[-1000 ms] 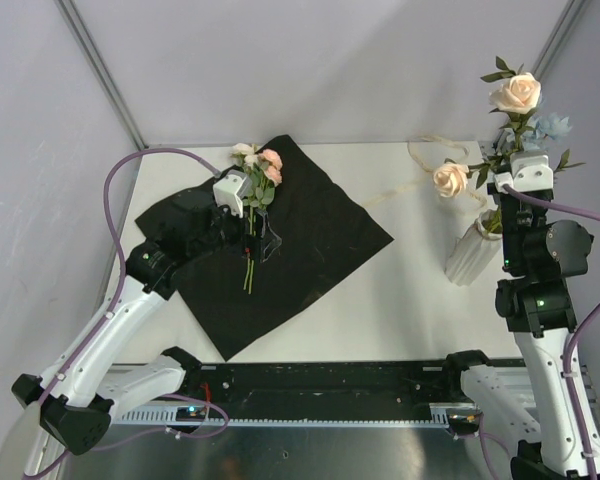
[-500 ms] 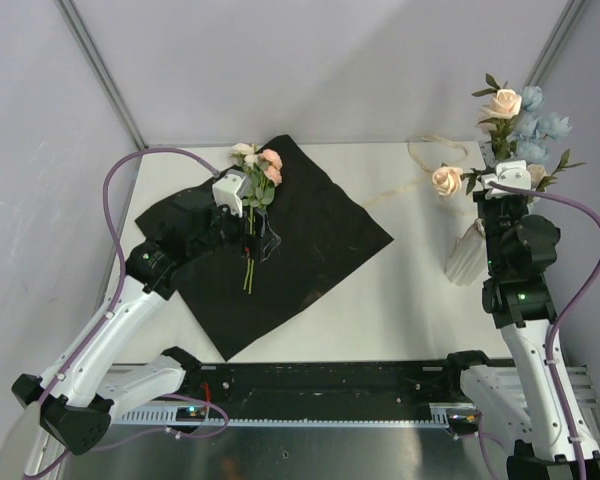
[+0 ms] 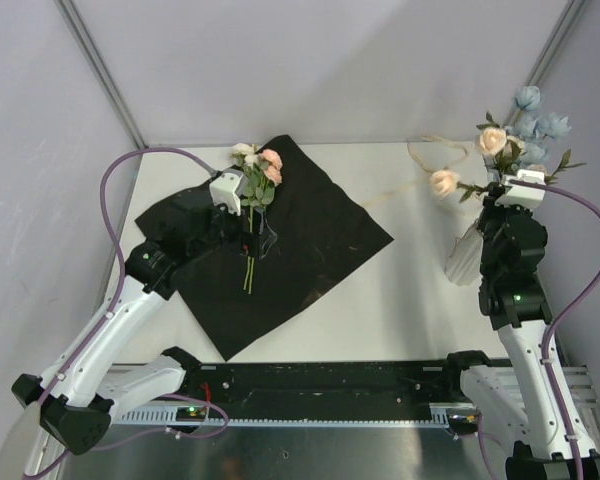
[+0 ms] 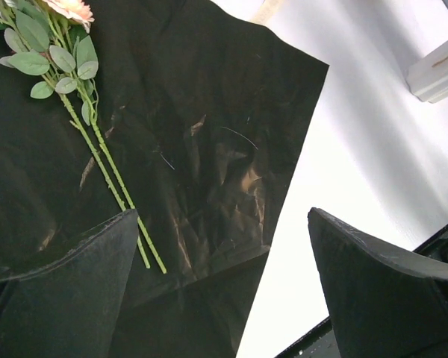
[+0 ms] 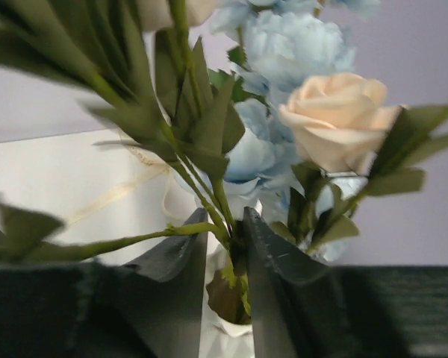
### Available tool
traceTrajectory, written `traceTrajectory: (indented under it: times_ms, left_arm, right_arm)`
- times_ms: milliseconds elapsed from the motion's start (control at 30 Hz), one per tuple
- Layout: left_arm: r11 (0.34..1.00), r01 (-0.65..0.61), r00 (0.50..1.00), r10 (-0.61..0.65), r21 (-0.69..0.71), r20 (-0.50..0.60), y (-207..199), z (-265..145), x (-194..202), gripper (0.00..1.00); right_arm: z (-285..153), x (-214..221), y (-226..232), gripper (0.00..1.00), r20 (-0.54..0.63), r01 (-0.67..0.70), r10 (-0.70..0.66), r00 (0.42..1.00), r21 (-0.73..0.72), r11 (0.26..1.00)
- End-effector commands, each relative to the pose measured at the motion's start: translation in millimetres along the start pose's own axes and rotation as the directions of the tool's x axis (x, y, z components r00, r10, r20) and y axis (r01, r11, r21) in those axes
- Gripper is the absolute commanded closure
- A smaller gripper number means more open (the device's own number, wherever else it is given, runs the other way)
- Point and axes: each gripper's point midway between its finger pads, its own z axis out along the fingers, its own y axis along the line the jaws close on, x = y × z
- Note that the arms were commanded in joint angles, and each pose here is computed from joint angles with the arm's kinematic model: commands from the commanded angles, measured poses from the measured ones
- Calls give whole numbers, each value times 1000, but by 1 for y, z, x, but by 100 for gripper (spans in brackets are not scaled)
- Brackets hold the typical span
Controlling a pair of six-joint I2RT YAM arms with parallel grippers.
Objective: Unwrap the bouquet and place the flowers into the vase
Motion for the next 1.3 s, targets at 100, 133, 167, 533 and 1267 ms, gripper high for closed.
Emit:
traceTrajectory:
  times_ms: [100,133,167,533,1267]
  left_arm:
    - [999,9,999,-7,-36,34,5,-1,-5,0]
    - [999,9,999,-7,-37,34,6,-1,-4,0]
    - [999,9,999,-7,-38,33,6,-1,-4,0]
    - [999,13,999,-12,-38,32,6,0,-4,0]
    - [998,22,999,-20,-56,28,9,2,-3,0]
  right_arm:
    - [-17,-14,-26,50,1,-178,180,984,134,975]
    - [-18,-15,-26,47,-7,-189,192,981,140,972]
    - [-18,-15,-27,44,-24,-193,198,980,148,970]
    - [-21,15,-14,34,-229,-187,216,949,142,972]
    - [-77,51,21,17,-498,-297,248,831,-20,955]
